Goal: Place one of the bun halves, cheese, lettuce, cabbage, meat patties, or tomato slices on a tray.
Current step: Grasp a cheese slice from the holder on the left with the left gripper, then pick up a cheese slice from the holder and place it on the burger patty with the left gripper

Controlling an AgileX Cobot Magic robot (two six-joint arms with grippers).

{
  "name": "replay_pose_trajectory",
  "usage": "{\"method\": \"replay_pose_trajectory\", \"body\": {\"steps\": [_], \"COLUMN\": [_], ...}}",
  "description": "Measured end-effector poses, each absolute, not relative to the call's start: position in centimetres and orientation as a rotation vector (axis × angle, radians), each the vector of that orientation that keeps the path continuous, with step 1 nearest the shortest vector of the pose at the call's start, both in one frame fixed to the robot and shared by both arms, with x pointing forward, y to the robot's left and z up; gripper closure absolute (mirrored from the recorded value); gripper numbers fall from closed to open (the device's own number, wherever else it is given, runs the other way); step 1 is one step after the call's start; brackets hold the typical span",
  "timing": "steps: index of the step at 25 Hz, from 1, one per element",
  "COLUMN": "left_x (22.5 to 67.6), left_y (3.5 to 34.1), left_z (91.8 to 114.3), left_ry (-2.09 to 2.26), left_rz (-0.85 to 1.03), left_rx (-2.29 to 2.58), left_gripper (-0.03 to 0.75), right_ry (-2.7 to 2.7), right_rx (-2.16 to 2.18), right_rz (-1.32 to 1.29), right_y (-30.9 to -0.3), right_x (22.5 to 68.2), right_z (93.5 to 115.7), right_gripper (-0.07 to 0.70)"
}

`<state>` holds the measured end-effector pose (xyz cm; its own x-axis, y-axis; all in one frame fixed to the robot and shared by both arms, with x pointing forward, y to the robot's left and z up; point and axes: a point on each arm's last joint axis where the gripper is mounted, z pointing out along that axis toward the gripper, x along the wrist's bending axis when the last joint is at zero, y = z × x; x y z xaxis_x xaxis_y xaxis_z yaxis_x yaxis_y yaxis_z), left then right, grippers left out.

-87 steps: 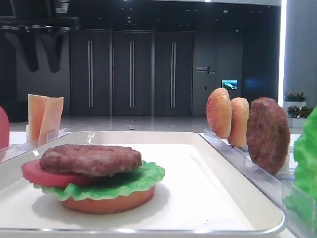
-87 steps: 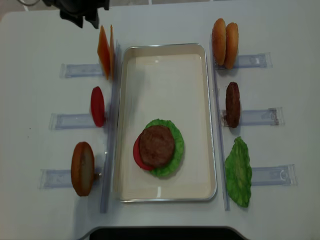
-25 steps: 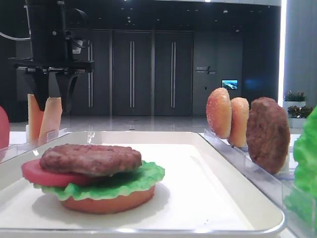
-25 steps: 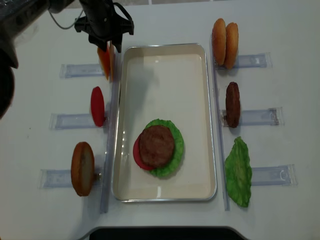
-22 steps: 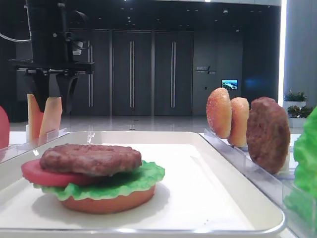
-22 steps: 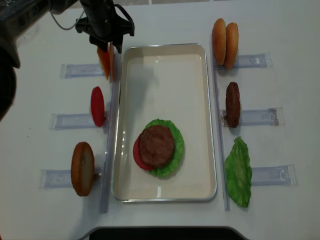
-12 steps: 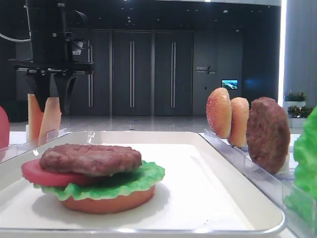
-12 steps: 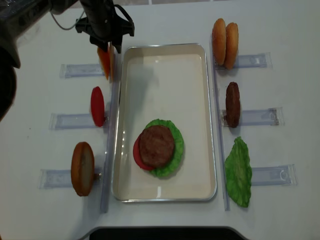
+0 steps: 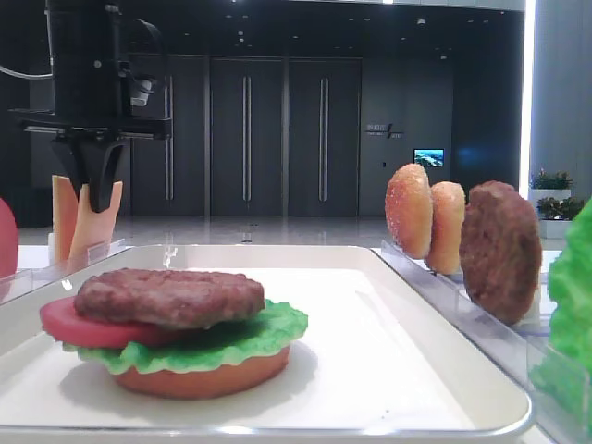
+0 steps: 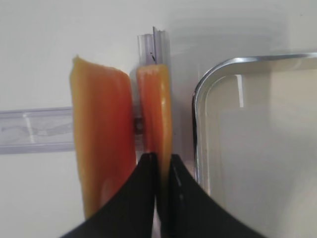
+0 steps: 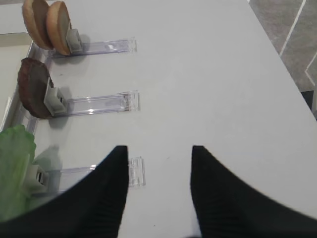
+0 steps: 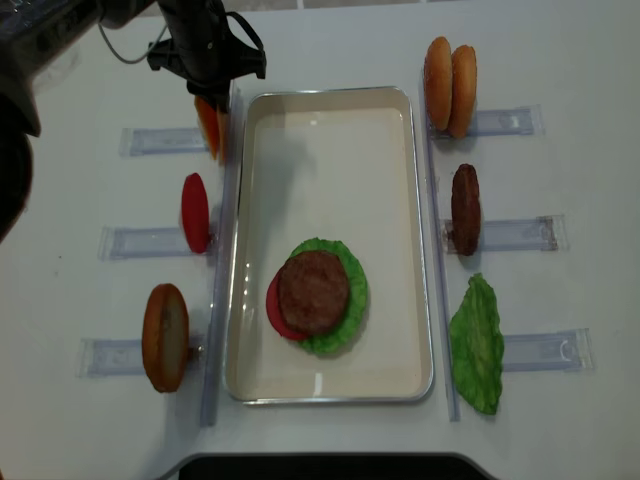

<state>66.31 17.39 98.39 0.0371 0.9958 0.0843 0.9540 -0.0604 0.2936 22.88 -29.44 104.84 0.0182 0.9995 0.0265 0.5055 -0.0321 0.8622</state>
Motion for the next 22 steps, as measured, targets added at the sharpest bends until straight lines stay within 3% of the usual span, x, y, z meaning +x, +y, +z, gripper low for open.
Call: {"method": "replay_pose_trajectory", "body": {"steps": [8,18,22], "left_x": [66.1,67.1,67.1], "left_y": [17.1,16.7,16.7], "left_z": [99.0,105.0,106.4], "left_ry": [2.07,2.037,2.023], "left_rz": [0.337,0.37,0.383], "left_rx": [2.125,2.03,2.017], "left_gripper": [0.69,0.69,0.69], "right_ry": [1.565,1.565,1.565], "right_rx": [1.618,1.618,1.618], "right_rz": [0.925,0.925,0.925], "right_y": [-29.4,-29.4,-29.4], "right_x": [22.9,22.9,22.9], "right_z": [104.8,104.8,104.8], "right_gripper": [0.341,0.341,0.341]}}
